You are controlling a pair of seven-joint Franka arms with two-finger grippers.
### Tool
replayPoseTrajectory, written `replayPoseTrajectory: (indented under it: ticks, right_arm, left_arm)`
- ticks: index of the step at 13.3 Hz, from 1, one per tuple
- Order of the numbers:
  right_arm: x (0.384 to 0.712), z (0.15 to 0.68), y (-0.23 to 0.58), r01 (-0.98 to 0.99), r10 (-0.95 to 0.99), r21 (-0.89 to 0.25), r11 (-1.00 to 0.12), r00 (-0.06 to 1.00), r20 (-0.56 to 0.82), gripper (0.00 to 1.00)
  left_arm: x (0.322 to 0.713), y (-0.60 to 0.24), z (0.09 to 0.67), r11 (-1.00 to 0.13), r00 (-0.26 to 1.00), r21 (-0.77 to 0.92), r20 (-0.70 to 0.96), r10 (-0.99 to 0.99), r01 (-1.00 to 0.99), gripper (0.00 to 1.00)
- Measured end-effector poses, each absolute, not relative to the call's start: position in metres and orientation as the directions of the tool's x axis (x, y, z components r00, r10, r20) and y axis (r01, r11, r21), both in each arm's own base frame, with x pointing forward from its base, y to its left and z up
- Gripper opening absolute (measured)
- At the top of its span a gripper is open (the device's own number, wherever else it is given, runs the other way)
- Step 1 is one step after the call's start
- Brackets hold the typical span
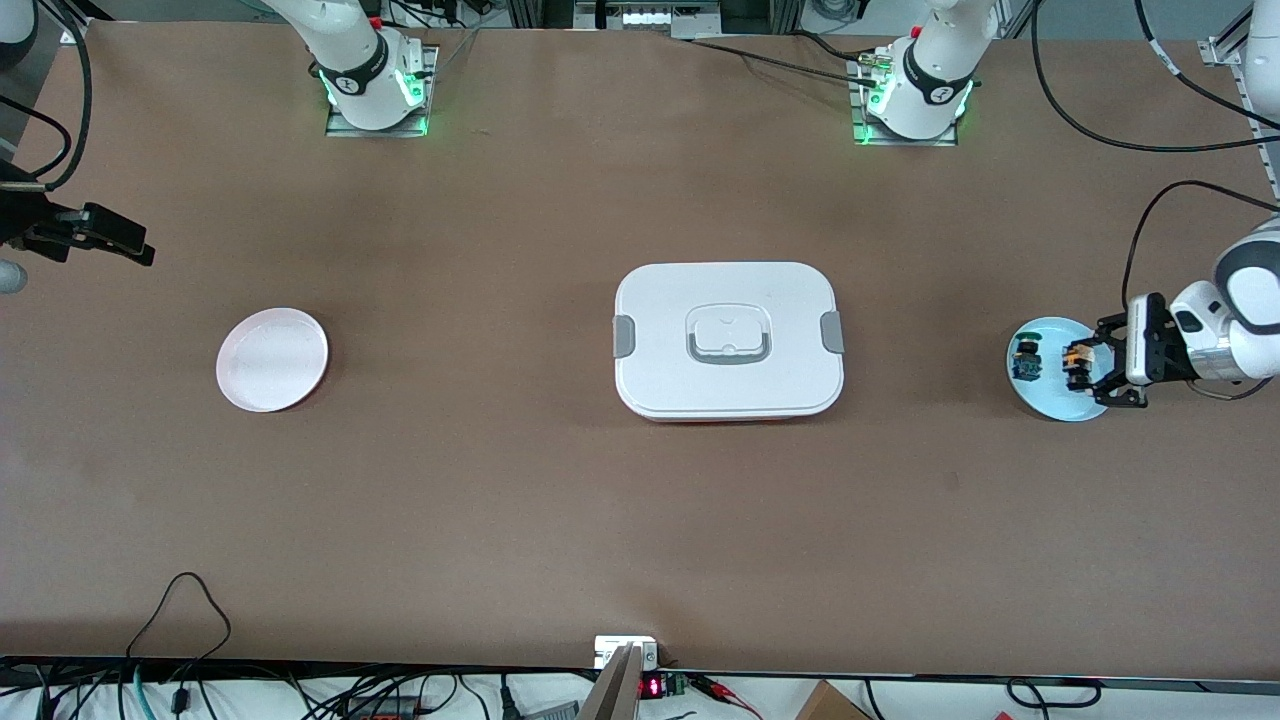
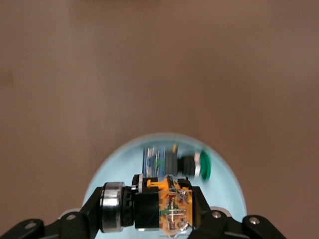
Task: Transfer orange switch to right arm and place
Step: 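Lift the orange switch with the left gripper toward the white box, then hold the switch up while the right gripper reaches toward it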
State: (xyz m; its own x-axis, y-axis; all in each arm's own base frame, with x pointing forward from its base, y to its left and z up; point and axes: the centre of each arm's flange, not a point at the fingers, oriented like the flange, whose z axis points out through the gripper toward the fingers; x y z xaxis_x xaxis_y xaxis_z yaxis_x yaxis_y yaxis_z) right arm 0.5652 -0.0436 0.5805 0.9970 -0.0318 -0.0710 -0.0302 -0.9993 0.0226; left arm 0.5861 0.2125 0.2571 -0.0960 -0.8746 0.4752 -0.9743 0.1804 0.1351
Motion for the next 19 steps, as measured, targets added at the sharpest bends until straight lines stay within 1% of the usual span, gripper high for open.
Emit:
replayPoseTrajectory:
  ticks: [1,3,5,8,11,12,14,16,17,19]
  right_arm:
    - [0.565,0.581,-0.044,-0.03,-0.032,0.023,-0.999,0.997,-0.071,1.0]
    - [0.565,0.581,-0.044,-0.031,-0.032,0.023,-0.999,0.997,-0.071,1.0]
    - [0.565,0.581,-0.044,-0.032,-0.033,0.023,-0.999,0.997,-0.071,1.0]
    - [0.566,0.581,-0.043,-0.03,-0.032,0.023,-0.999,0.997,-0.064,1.0]
    - [0.567,0.582,-0.039,-0.024,-0.025,0.023,-0.999,0.998,-0.057,1.0]
    - [0.567,0.582,-0.041,-0.028,-0.029,0.023,-0.999,0.998,-0.056,1.0]
    - [0.567,0.585,-0.046,-0.037,-0.038,0.02,-0.999,0.998,-0.05,1.0]
    - [0.566,0.598,-0.045,-0.038,-0.038,0.016,-0.999,0.999,-0.038,1.0]
    - [0.563,0.603,-0.044,-0.039,-0.039,-0.001,-0.999,0.998,-0.045,1.0]
    - [0.56,0.607,-0.03,-0.034,-0.028,-0.098,-0.995,0.998,-0.064,1.0]
  left_arm:
    - [0.588,0.199,0.273,0.201,-0.078,0.158,0.568,-0.819,-0.967,0.72]
    - [0.588,0.161,0.3,0.242,-0.023,0.171,0.771,-0.636,-0.955,0.72]
    - [0.593,0.107,0.317,0.296,0.002,0.144,0.902,-0.432,-0.944,0.72]
    - [0.613,0.001,0.35,0.344,0.016,0.073,0.986,-0.165,-0.936,0.72]
    - [0.622,-0.071,0.388,0.352,0.071,0.061,0.997,0.018,-0.934,0.72]
    - [0.625,-0.087,0.4,0.339,0.082,0.063,0.996,0.042,-0.939,0.72]
    - [0.627,-0.112,0.433,0.295,0.085,0.074,0.996,0.023,-0.952,0.72]
    - [0.615,-0.137,0.468,0.271,0.136,0.134,0.991,-0.014,-0.953,0.72]
    - [0.607,-0.151,0.48,0.263,0.162,0.163,0.987,-0.025,-0.951,0.72]
    - [0.594,-0.179,0.495,0.234,0.202,0.206,0.979,-0.039,-0.95,0.72]
